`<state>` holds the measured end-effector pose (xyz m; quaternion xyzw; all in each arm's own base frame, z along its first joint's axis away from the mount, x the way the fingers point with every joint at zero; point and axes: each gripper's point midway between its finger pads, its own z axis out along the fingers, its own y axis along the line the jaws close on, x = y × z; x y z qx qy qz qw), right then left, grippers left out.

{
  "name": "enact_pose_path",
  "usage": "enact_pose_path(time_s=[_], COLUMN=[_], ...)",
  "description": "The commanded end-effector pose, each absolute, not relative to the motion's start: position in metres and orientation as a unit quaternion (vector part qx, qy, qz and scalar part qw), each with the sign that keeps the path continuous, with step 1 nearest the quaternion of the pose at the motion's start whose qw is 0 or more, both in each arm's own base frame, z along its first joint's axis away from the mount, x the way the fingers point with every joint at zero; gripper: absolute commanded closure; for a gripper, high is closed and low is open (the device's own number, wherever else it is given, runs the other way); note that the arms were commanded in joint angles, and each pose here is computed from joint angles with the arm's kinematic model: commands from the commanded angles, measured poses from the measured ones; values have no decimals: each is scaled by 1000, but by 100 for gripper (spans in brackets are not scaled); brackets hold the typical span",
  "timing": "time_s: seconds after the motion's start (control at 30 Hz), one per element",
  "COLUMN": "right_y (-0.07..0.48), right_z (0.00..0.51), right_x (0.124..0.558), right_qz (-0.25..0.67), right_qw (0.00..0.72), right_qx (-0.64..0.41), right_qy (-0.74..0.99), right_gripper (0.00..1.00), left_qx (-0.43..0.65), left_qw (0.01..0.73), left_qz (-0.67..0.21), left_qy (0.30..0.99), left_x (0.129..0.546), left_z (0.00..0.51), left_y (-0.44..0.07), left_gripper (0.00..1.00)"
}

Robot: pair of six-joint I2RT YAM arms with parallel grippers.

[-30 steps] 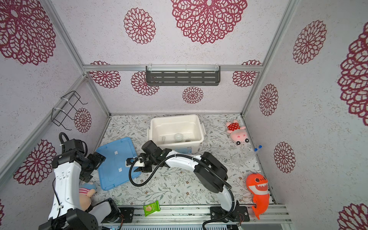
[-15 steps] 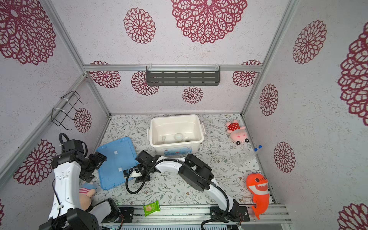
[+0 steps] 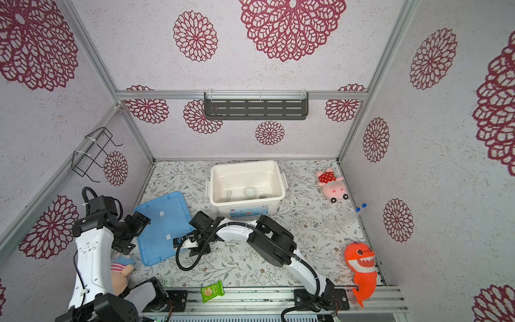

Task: Organize the chemistry lab equipment
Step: 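Lower the right gripper onto the blue lid's rim and close it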

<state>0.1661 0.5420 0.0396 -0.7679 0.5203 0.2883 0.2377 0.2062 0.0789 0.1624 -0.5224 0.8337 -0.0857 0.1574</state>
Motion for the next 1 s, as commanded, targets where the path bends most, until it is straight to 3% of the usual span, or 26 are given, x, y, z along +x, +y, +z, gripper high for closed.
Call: enact_pose_path(time_s=[0.0, 0.37, 0.63, 0.87, 0.97], right_y=[559, 552, 553, 540, 532], right_z=[100, 69, 81, 39, 26], right_x=[187, 199, 207, 213, 210], right_qz=[311, 314, 290, 241, 230], right_qw=[308, 293, 310, 255, 221], right_qx=[-745, -734, -754, -793, -806], right_qy=[504, 525, 501, 497, 499], right_gripper=[65, 65, 64, 65, 72], left_qx=[-529, -528, -529, -530, -531], left_qw=[163, 179, 178, 176, 170], left_qz=[-86, -77, -76, -79, -75], left_qy=[829, 827, 827, 826, 826], left_x=[205, 202, 203, 204, 202], left_z=[168, 170, 170, 168, 165], left_y=[81, 83, 84, 83, 83], left_gripper=[3, 4, 4, 4, 4])
